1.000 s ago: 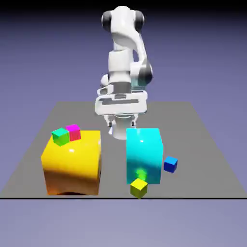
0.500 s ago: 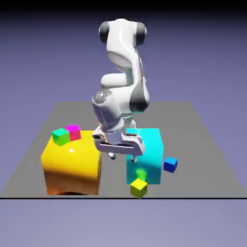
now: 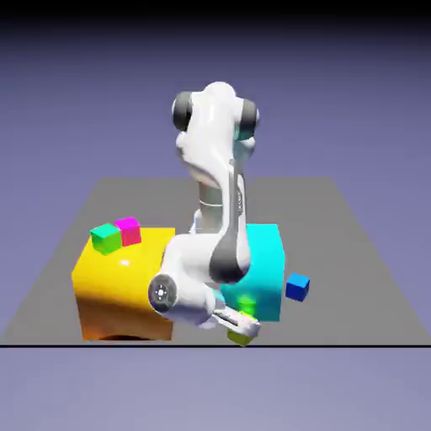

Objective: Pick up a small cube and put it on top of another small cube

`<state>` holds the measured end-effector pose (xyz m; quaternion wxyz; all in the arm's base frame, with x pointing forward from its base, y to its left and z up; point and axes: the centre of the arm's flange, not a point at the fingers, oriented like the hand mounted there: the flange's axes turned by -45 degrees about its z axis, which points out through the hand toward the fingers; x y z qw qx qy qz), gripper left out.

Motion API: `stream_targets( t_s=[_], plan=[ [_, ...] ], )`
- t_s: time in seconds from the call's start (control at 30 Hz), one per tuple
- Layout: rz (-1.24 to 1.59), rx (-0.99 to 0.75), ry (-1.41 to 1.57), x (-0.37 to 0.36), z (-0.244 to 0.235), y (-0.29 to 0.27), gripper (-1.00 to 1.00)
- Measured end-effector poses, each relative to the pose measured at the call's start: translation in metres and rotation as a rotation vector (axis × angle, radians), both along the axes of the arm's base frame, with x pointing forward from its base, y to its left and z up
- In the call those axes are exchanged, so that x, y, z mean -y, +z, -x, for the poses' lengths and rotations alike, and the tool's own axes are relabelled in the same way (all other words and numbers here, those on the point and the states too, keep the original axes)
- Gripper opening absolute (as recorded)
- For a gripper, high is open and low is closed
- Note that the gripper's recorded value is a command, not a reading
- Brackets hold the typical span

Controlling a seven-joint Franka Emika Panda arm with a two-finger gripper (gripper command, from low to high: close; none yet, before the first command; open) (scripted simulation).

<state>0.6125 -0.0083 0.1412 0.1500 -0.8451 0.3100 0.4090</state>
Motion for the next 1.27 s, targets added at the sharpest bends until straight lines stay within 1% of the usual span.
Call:
stream_targets(
  t_s=[0.1, 0.13, 0.2, 0.3, 0.33, 0.37, 0.43, 0.5, 0.57, 0.67, 0.77, 0.87, 0.9, 0.97, 1.17, 1.2, 1.27],
  plan=[
    [0.0, 0.0, 0.0, -0.023, 0.027, -0.046, 0.0],
    [0.0, -0.001, 0.0, -0.025, 0.03, -0.051, -1.0],
    [0.0, 0.0, -0.001, -0.025, 0.03, -0.051, -1.0],
    [-0.002, 0.001, -0.001, -0.003, 0.003, -0.005, -1.0],
    [0.001, 0.022, 0.048, -0.026, -0.004, 0.013, -1.0],
    [0.011, 0.036, 0.048, -0.022, -0.009, 0.037, -1.0],
    [0.032, 0.061, 0.033, -0.007, -0.013, 0.085, -1.0],
    [0.047, 0.055, -0.062, 0.049, -0.009, 0.118, -1.0],
    [0.055, 0.045, -0.173, 0.112, 0.004, 0.149, -1.0],
    [0.055, 0.033, -0.34, 0.2, 0.038, 0.197, -1.0],
    [0.039, 0.018, -0.515, 0.283, 0.086, 0.232, -1.0],
    [0.013, 0.01, -0.691, 0.355, 0.147, 0.264, -1.0],
    [0.001, 0.002, -0.756, 0.38, 0.169, 0.262, -1.0],
    [-0.001, 0.001, -0.762, 0.383, 0.171, 0.261, -1.0],
    [-0.001, 0.001, -0.763, 0.344, 0.175, 0.211, -1.0],
    [-0.001, 0.001, -0.762, 0.344, 0.175, 0.21, 1.0],
    [0.0, 0.0, -0.761, 0.344, 0.175, 0.21, 1.0]
  ],
)
